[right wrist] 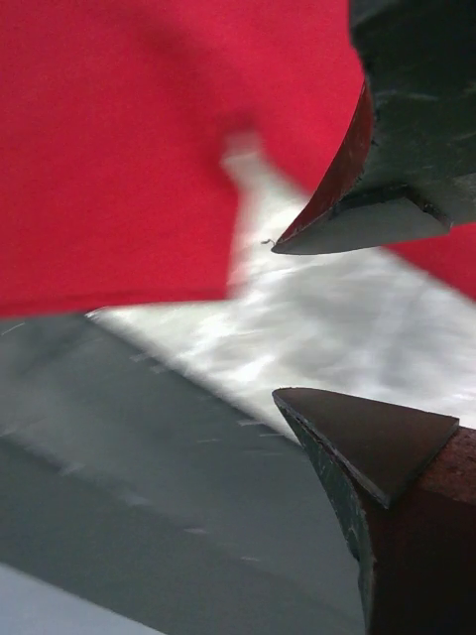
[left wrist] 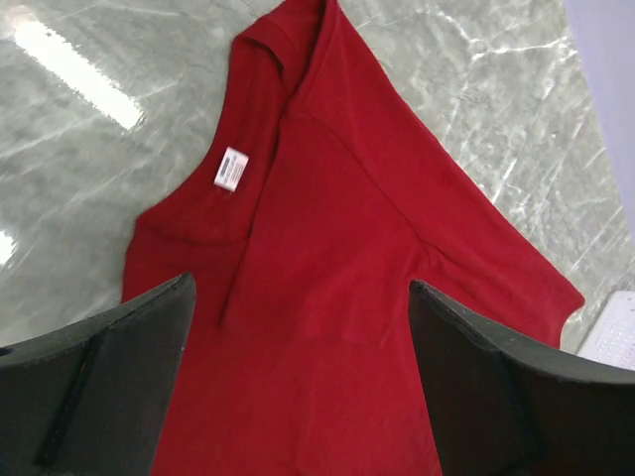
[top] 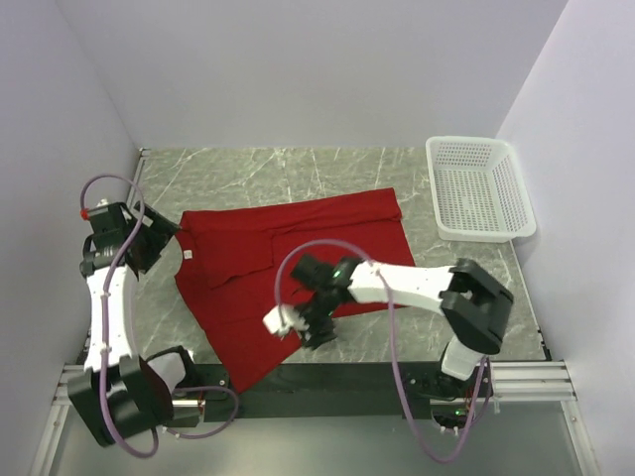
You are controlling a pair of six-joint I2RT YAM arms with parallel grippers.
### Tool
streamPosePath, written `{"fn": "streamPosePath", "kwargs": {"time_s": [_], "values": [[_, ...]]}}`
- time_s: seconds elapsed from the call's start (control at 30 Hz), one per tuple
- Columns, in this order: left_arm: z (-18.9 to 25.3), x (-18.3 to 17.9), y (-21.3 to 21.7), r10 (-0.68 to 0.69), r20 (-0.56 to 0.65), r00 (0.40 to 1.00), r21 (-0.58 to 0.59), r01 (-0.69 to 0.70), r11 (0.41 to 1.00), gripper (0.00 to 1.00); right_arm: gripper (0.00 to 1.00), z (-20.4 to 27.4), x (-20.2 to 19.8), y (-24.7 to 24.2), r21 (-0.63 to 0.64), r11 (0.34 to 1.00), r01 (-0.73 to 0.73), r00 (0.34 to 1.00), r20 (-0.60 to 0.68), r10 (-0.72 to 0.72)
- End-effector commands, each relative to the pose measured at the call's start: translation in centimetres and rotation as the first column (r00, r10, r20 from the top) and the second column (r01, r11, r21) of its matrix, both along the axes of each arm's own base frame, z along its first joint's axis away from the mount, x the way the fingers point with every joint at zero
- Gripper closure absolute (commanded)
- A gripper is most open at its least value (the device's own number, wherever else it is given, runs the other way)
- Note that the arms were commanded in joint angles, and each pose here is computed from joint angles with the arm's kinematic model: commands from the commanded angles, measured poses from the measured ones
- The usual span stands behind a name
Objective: Fold and stack the t-shirts
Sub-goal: Fold the tshirt
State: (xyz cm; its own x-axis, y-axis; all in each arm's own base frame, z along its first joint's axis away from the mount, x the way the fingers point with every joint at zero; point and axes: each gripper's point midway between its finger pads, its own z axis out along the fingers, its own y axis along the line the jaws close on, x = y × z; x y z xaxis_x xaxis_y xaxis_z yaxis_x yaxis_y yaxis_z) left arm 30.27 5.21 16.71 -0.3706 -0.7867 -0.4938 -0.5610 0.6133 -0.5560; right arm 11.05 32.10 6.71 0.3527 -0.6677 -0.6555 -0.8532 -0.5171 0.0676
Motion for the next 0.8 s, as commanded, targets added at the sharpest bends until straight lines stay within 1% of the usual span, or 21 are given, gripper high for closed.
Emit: {"fn": "streamPosePath", "kwargs": {"time_s": [0.0,0.13,0.23,0.27,0.33,0.47,0.5,0.57,0.77], "values": [[3.0,-2.1,0.0,0.022,0.038,0.999,0.051,-0.024,0.998,0.07,0.37,-0.9,0.0,4.4,0.054,0.999,-0.007,0.994,0.111,0.001],[4.6,-3.3,-0.2,0.043,0.071,0.997,0.063,-0.047,0.997,0.07,0.38,-0.6,-2.8,7.4,0.078,0.995,-0.061,0.994,0.093,0.054],[5.1,-3.8,-0.2,0.054,0.068,0.996,0.068,-0.059,0.996,0.07,0.39,-0.8,-3.7,9.0,0.084,0.995,-0.051,0.994,0.101,0.042],[5.1,-4.0,-0.2,0.059,0.060,0.996,0.068,-0.063,0.996,0.07,0.39,-0.5,-4.6,9.8,0.090,0.995,-0.039,0.996,0.089,0.031],[5.9,-4.1,-0.2,0.060,0.069,0.996,0.075,-0.065,0.995,0.08,0.40,-1.1,-5.1,10.8,0.082,0.996,-0.025,0.996,0.085,0.018],[8.1,-4.2,0.3,0.084,0.101,0.991,0.102,-0.094,0.990,0.08,0.41,-1.1,-6.2,13.4,0.082,0.997,0.000,0.997,0.073,-0.006],[8.7,-4.2,0.3,0.085,0.113,0.990,0.101,-0.096,0.990,0.08,0.41,-1.9,-6.5,13.5,0.061,0.998,-0.001,0.998,0.068,-0.004],[9.1,-4.1,0.1,0.081,0.126,0.989,0.092,-0.093,0.991,0.08,0.42,-2.0,-6.6,13.9,0.052,0.999,-0.001,0.998,0.061,-0.002],[9.3,-4.3,-0.2,0.068,0.139,0.988,0.095,-0.081,0.992,0.08,0.46,-4.2,-6.6,13.6,-0.008,1.000,0.021,0.997,0.071,-0.020]]}}
